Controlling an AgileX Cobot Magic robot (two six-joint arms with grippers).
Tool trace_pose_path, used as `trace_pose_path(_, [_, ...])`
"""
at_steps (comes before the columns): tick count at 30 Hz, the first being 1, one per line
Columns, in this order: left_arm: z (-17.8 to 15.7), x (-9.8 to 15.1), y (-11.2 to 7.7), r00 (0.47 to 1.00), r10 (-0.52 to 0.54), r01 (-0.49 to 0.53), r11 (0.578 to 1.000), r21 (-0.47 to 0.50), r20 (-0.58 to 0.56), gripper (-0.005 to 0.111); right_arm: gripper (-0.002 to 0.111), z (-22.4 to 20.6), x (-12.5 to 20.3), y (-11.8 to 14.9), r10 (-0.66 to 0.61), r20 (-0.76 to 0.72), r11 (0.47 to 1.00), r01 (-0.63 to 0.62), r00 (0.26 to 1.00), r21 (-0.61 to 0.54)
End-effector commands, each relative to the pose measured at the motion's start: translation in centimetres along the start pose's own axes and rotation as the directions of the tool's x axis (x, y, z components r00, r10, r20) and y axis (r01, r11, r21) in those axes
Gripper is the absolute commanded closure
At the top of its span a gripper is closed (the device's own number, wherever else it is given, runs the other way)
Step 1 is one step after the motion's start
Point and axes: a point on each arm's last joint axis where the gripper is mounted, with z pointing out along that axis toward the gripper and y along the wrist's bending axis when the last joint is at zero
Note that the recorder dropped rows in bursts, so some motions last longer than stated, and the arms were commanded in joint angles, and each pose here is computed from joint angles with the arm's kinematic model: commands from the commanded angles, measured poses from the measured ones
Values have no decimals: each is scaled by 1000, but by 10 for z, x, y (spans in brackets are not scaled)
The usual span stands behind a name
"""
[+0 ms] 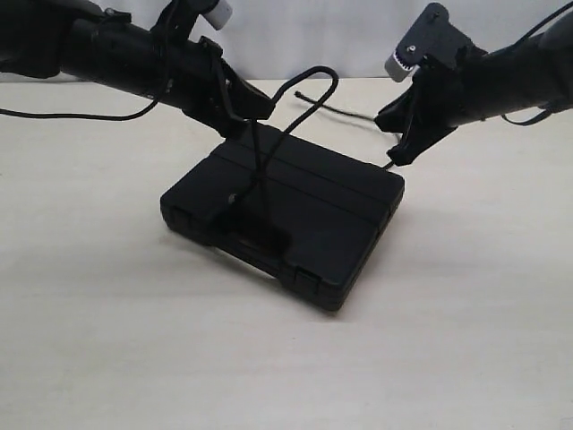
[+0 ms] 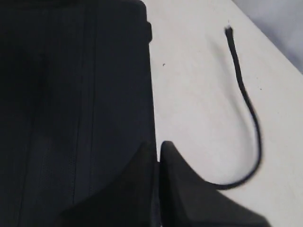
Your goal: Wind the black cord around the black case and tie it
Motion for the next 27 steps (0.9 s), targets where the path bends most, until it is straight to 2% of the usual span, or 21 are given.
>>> trace_pose_path(1, [1,-2,3,1000,-21,22,999,-39,22,107,104,-13,-9,3,-30,41,1000,30,999,7])
trace_pose_path(2, [3,1,5,999,-28,28,999,-41,18,107,104,-14,-10,1,-20,46,1000,19,999,23])
trace_pose_path(4, [5,3,6,999,-35,35,999,-39,14,107,104,-16,-12,-5,89,68,992,-95,994,82])
trace_pose_path(5, [5,3,6,999,-35,35,999,-39,14,107,104,-15,-9,-11,185,76,972,-194,980,131])
trace_pose_path(7, [5,2,5,999,-42,43,999,-27,20,107,102,-8,-4,-22,302,69,934,-310,951,179])
trace_pose_path(11, [5,2,4,999,-45,45,999,-21,25,107,74,21,-8,-42,449,27,884,-448,893,133])
trace_pose_path(13, [5,2,2,999,-44,44,999,2,25,107,63,40,-15,-58,563,6,820,-559,827,124])
trace_pose_path(15, [5,2,1,999,-39,39,999,16,21,107,63,58,-16,-73,577,-84,813,-561,813,157])
trace_pose_path(16, [5,2,-1,1000,-20,19,999,32,19,107,63,74,-12,-87,596,-200,799,-549,778,245])
trace_pose_path(19, [5,2,0,1000,-13,12,1000,29,22,107,63,101,0,-100,569,-362,815,-451,738,363])
trace_pose_path(20, [5,2,0,1000,-5,5,1000,29,22,107,63,110,3,-106,596,-367,794,-457,714,401])
trace_pose_path(22, [5,2,-2,1000,11,-12,999,43,23,107,59,132,4,-106,629,-340,773,-516,699,370])
trace_pose_path(24, [5,2,-2,1000,11,-12,999,48,24,107,54,150,9,-100,610,-356,788,-497,708,363])
trace_pose_path(25, [5,2,-2,1000,16,-18,999,47,24,107,54,158,13,-98,597,-367,797,-472,714,377])
trace_pose_path(26, [5,2,-4,999,28,-30,998,62,26,107,54,164,18,-101,620,-347,769,-457,704,447])
trace_pose_path(27, [5,2,-4,999,32,-34,997,70,27,107,54,165,18,-101,626,-336,760,-454,703,466])
